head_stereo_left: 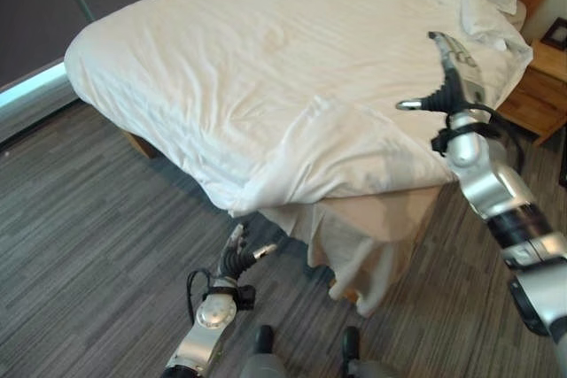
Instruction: Making the bed.
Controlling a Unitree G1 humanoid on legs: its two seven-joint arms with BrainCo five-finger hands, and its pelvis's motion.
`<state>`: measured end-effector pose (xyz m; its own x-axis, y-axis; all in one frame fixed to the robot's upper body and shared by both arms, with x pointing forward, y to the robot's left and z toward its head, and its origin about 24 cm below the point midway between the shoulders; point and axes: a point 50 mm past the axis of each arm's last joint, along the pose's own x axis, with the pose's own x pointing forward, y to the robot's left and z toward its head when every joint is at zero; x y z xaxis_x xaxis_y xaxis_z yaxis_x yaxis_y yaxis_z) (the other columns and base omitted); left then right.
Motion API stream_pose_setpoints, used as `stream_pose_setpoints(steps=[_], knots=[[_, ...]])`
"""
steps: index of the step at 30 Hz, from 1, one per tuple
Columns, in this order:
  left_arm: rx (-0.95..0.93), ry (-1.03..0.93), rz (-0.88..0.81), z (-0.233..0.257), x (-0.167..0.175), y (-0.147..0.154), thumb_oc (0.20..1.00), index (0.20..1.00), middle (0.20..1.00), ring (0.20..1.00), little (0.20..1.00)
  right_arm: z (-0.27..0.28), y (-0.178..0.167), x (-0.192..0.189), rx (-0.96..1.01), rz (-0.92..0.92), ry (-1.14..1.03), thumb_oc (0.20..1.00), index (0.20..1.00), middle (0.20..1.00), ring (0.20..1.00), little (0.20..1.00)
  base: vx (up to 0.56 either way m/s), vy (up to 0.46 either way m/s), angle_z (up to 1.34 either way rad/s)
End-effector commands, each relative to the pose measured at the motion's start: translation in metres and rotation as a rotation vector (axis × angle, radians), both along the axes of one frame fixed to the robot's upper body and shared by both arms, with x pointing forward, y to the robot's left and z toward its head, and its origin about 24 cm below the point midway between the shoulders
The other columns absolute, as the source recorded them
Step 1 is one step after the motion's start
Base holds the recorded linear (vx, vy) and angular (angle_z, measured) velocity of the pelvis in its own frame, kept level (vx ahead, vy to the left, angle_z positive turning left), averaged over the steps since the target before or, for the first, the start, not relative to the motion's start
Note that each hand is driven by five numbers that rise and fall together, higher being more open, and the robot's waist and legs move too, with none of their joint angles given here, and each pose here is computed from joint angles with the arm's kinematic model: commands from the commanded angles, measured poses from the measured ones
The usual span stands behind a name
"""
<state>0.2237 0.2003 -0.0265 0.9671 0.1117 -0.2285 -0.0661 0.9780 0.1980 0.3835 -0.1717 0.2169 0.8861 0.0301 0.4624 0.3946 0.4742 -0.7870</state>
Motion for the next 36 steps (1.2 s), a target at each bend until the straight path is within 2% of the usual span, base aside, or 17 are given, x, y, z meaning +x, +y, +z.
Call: stream_pose_setpoints(steps=[1,6,13,19,27,28,29,30,31,32,36], knots=[[-0.001,-0.112,-0.018,0.021,0.011,0.009,1.0,1.0,1.0,1.0,1.0,0.032,0.017,0.014,-0.051,0.018,-0.072,1.0,1.0,1.0,1.0,1.0,0.11,-0.073,0.1],[0.012,-0.102,-0.051,0.019,0.014,0.01,1.0,1.0,1.0,1.0,1.0,-0.005,0.009,0.041,-0.073,-0.115,0.166,1.0,1.0,1.0,1.0,1.0,0.04,-0.059,0.22],[0.005,-0.097,-0.113,0.016,0.019,0.004,1.0,1.0,1.0,1.0,1.0,-0.009,-0.025,0.042,-0.046,-0.222,0.224,1.0,1.0,1.0,1.0,1.0,-0.05,-0.001,0.24],[-0.025,-0.152,-0.17,0.023,0.027,-0.01,1.0,1.0,1.0,1.0,1.0,0.054,-0.055,0.038,-0.06,-0.288,0.08,1.0,1.0,1.0,1.0,1.0,-0.12,0.009,0.17],[-0.073,-0.16,-0.176,0.02,0.029,-0.019,1.0,1.0,1.0,1.0,1.0,0.095,-0.047,0.036,-0.092,-0.261,0.003,1.0,1.0,1.0,1.0,1.0,-0.11,0.021,-0.16],[-0.074,-0.16,-0.176,0.02,0.029,-0.019,1.0,1.0,1.0,1.0,1.0,0.095,-0.047,0.036,-0.092,-0.261,0.002,0.931,0.931,0.931,0.931,0.931,-0.06,0.022,-0.2],[-0.079,-0.155,-0.177,0.018,0.028,-0.02,1.0,1.0,1.0,1.0,1.0,0.096,-0.046,0.036,-0.07,-0.252,0.004,0.58,0.58,0.58,0.58,0.58,-0.03,0.008,-0.13],[-0.079,-0.155,-0.177,0.019,0.028,-0.02,1.0,1.0,1.0,1.0,1.0,0.096,-0.045,0.036,-0.07,-0.251,0.004,0.504,0.504,0.504,0.504,0.504,-0.07,0.032,-0.04],[-0.085,-0.154,-0.167,0.018,0.03,-0.019,1.0,1.0,1.0,1.0,1.0,0.096,-0.042,0.037,-0.041,-0.229,0.012,0.263,0.263,0.263,0.263,0.263,-0.06,0.032,-0.06],[-0.086,-0.15,-0.165,0.018,0.029,-0.018,1.0,1.0,1.0,1.0,1.0,0.094,-0.04,0.037,-0.034,-0.213,0.015,0.2,0.2,0.2,0.2,0.2,-0.07,0.042,-0.08],[-0.115,-0.107,-0.125,0.011,0.021,-0.006,1.0,1.0,1.0,1.0,1.0,0.078,-0.015,0.038,0.086,-0.041,0.01,0.2,0.2,0.2,0.2,0.2,-0.02,0.033,-0.2]])
